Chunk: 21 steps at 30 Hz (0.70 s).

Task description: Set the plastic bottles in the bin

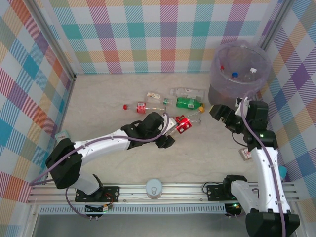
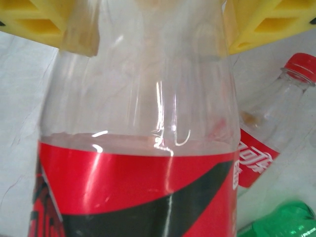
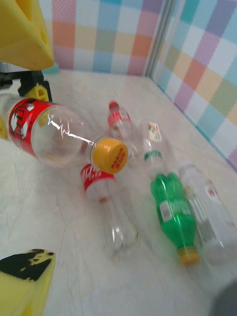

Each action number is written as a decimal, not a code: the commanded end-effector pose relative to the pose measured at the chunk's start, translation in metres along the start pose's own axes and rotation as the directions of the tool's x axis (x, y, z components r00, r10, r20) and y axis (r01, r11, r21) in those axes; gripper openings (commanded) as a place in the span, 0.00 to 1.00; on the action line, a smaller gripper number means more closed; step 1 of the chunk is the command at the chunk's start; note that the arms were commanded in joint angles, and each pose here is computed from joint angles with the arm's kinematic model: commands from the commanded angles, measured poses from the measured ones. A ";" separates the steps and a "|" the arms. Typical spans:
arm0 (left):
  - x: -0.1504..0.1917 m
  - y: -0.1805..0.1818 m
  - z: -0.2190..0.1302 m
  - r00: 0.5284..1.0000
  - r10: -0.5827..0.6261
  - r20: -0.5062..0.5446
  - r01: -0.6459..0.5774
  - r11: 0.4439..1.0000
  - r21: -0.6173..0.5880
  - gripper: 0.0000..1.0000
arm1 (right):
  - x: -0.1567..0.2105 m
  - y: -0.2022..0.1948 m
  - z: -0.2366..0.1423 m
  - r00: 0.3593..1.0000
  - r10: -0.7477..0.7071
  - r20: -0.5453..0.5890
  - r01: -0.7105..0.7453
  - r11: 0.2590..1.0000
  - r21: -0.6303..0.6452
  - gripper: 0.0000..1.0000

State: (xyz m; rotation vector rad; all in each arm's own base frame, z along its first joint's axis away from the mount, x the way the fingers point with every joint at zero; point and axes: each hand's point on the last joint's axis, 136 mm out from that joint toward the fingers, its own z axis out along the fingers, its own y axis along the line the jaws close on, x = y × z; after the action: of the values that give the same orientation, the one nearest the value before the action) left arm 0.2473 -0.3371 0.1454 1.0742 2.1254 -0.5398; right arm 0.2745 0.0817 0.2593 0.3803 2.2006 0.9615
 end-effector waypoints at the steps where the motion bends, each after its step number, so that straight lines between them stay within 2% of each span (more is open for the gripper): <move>1: -0.022 -0.012 -0.007 0.990 -0.066 0.122 0.059 0.996 0.065 0.48 | 0.001 0.027 0.019 0.998 -0.012 -0.064 -0.002 0.978 -0.210 0.94; 6: -0.021 -0.020 -0.005 0.988 -0.087 0.124 0.075 0.992 0.101 0.48 | 0.012 0.024 0.052 0.989 -0.040 -0.143 0.007 0.974 -0.225 0.96; 10: -0.024 -0.024 -0.007 0.987 -0.088 0.131 0.073 0.991 0.115 0.48 | 0.023 0.038 0.075 0.974 -0.092 -0.206 0.028 0.955 -0.294 0.97; 13: -0.028 -0.026 -0.010 0.985 -0.093 0.143 0.075 0.989 0.124 0.49 | 0.031 0.034 0.093 0.961 -0.092 -0.261 0.015 0.959 -0.284 0.96; 21: -0.030 -0.020 -0.007 0.982 -0.114 0.149 0.100 0.990 0.097 0.49 | 0.042 0.030 0.102 0.952 -0.076 -0.297 -0.011 0.960 -0.280 0.79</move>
State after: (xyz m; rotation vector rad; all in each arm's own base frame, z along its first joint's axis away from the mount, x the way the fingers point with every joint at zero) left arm 0.2387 -0.3519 0.1523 0.9733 2.1180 -0.7054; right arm 0.3162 0.1735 0.2056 0.1003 2.3096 1.3565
